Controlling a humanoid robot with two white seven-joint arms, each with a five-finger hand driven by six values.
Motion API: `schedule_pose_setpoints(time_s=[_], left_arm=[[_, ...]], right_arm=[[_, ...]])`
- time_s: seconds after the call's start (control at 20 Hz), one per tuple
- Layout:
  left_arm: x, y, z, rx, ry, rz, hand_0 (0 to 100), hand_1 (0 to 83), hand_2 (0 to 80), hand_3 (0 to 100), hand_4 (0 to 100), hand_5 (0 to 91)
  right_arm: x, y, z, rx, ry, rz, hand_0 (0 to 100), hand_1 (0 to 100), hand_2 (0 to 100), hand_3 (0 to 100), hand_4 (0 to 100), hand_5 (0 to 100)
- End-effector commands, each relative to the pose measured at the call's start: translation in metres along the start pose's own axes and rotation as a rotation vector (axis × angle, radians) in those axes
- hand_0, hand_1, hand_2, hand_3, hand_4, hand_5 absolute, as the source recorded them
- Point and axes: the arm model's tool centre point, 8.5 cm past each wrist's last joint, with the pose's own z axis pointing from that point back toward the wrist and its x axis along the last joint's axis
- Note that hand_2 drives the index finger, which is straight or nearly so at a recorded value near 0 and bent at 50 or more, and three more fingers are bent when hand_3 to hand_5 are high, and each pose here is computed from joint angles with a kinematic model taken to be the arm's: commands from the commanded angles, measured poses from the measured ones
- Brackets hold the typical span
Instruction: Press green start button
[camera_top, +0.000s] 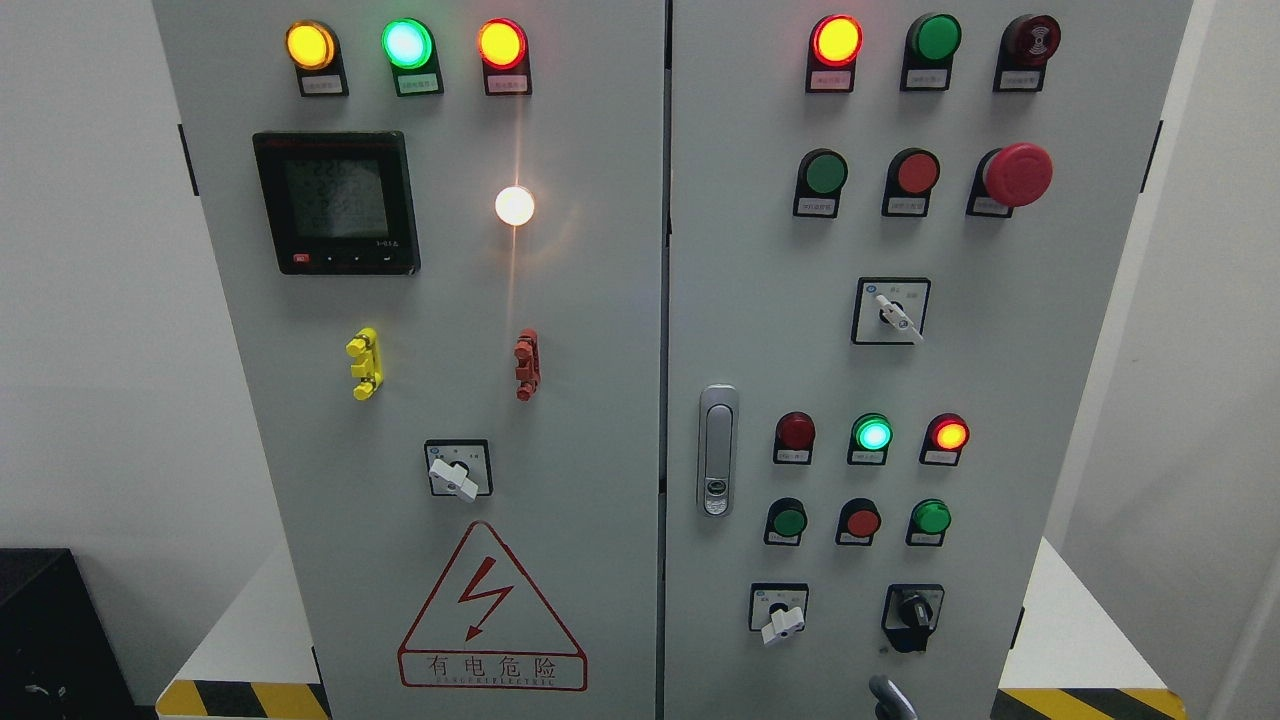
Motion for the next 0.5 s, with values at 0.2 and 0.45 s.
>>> schedule_pose_setpoints(time_s=[0.2,0.45], left_arm=[[0.0242,-0.002,-0.0008,-0.005,-0.05,0.0,12,55.6,0.0,0,0,0.0],[0.0242,-0.002,-0.0008,-0.005,-0.05,0.0,12,55.6,0.0,0,0,0.0]], right_arm=[[0.0005,0.0008,-0.0002,0.004,-0.001,0.001,0,5,0,0,0,0],[0.002,0.001,-0.0011,0.006,-0.013,0.02,0,24,0,10,1,0]])
